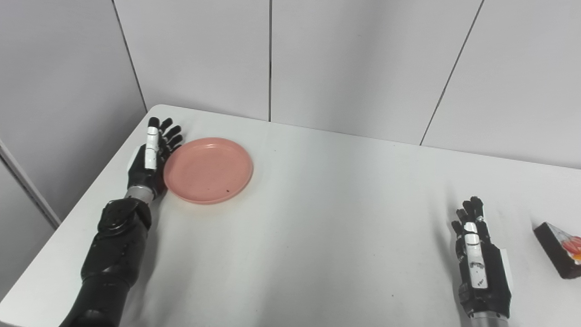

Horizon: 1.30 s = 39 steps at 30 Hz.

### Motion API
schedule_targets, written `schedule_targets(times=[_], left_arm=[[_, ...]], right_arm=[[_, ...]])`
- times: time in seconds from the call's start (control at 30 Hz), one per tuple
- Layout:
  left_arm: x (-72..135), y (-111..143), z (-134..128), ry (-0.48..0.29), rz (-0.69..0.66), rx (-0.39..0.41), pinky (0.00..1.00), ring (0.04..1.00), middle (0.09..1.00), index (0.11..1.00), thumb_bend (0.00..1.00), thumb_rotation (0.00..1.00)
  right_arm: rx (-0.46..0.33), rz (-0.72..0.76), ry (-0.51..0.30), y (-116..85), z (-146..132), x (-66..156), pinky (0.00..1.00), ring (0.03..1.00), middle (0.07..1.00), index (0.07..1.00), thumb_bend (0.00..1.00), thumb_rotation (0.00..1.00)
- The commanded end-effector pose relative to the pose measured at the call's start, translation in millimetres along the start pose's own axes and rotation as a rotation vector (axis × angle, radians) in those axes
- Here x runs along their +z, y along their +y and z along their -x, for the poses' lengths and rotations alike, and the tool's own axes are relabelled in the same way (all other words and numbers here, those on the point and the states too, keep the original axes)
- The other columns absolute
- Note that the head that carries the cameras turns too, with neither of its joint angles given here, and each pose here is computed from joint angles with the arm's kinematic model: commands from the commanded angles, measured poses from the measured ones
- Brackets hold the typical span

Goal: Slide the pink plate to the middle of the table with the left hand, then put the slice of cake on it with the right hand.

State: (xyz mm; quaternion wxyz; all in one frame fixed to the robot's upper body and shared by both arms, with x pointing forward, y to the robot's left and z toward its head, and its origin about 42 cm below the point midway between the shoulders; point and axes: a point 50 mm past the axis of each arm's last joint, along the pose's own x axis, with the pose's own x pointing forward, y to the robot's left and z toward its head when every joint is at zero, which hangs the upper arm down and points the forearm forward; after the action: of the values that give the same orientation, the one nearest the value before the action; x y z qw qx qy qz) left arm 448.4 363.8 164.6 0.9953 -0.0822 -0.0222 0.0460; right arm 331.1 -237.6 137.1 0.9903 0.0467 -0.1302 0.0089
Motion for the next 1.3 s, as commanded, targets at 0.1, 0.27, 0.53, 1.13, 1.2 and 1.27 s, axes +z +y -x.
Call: schedule_targets(times=[0.1,0.27,0.53,1.13,1.2,1.27], left_arm=[[-20.1,-41.1,2.7,0.103,0.016,-0.129,0.92,0.923,0.907,0.904,0.89,1.00],[-22.2,-66.8,7.7,0.115,0.020,-0.186,0.91,0.918,0.903,0.898,0.89,1.00],[-30.7,-105.5,19.7,0.137,0.070,-0.276,0.93,0.939,0.925,0.920,0.88,1.00],[-57.2,-163.2,67.2,0.116,0.075,-0.285,1.00,0.973,0.960,0.969,0.77,1.00],[-59.8,-166.3,74.1,0.109,0.072,-0.282,1.00,0.974,0.964,0.967,0.76,1.00],[-61.6,-169.0,80.6,0.100,0.076,-0.285,0.99,0.973,0.961,0.964,0.76,1.00]], right_arm=[[-0.001,-0.006,-0.013,3.7,0.6,1.4,1.00,0.995,0.993,0.997,0.54,0.81],[-0.010,-0.007,-0.018,3.9,-0.2,-0.2,1.00,0.986,0.985,0.991,0.57,0.79],[0.003,-0.001,-0.012,5.6,-0.4,0.9,1.00,0.999,0.996,1.000,0.57,0.82],[0.032,0.045,-0.006,23.0,1.5,-1.4,1.00,0.980,0.989,1.000,0.57,0.83],[0.043,0.046,-0.002,27.4,1.5,-1.2,1.00,0.986,0.997,1.000,0.59,0.84],[0.052,0.038,0.000,31.9,1.0,-1.0,1.00,0.990,1.000,1.000,0.61,0.85]])
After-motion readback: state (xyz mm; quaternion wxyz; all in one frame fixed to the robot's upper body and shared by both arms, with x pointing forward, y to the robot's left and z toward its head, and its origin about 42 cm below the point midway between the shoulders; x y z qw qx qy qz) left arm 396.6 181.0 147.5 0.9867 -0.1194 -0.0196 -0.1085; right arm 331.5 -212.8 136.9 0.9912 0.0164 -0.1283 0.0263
